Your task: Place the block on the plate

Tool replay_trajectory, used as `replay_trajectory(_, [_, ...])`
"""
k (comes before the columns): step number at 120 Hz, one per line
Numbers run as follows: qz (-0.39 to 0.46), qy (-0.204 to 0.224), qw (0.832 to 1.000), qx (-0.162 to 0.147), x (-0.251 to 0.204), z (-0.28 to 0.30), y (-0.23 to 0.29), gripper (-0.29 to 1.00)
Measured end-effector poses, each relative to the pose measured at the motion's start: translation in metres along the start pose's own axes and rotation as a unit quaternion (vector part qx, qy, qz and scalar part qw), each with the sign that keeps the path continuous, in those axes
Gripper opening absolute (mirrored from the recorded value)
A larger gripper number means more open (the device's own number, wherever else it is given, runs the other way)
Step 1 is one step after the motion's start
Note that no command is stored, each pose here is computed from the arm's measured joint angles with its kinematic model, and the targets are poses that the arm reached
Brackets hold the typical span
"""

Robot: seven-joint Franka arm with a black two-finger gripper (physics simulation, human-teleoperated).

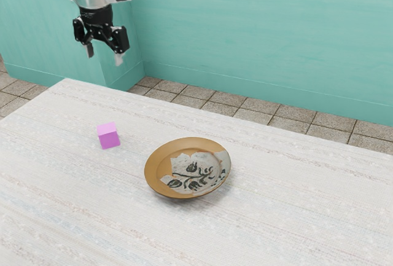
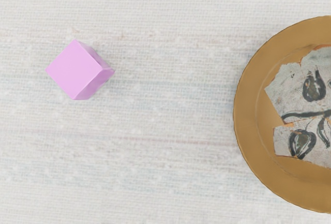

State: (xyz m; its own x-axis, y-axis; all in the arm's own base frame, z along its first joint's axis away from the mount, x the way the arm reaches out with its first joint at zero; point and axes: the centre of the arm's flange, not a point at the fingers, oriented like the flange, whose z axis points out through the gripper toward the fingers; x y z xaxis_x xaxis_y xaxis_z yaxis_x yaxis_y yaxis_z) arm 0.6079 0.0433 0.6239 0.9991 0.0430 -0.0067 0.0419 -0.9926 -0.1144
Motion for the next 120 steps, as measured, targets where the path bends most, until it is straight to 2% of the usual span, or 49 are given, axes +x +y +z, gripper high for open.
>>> replay_trajectory(8, [0.03,-0.002,1.0,0.006,-0.01,-0.007,0.04,0.7])
replay_trajectory(16, [0.041,-0.01,0.999,0.012,-0.008,0.008,0.055,0.7])
replay_trajectory(32, [-0.019,-0.032,0.999,0.008,0.035,0.086,0.007,0.7])
replay_trajectory(43, [-0.069,-0.043,0.997,-0.005,0.07,0.151,-0.025,0.7])
replay_trajectory(54, [-0.122,-0.044,0.991,-0.022,0.085,0.197,-0.051,0.7])
replay_trajectory(67, [-0.194,-0.04,0.98,-0.037,0.087,0.235,-0.08,0.7])
replay_trajectory(92, [-0.321,-0.046,0.944,-0.062,0.063,0.31,-0.12,0.7])
replay_trajectory(104, [-0.362,-0.031,0.93,-0.062,0.063,0.319,-0.135,0.7])
replay_trajectory(120, [-0.388,-0.01,0.92,-0.048,0.092,0.34,-0.146,0.7])
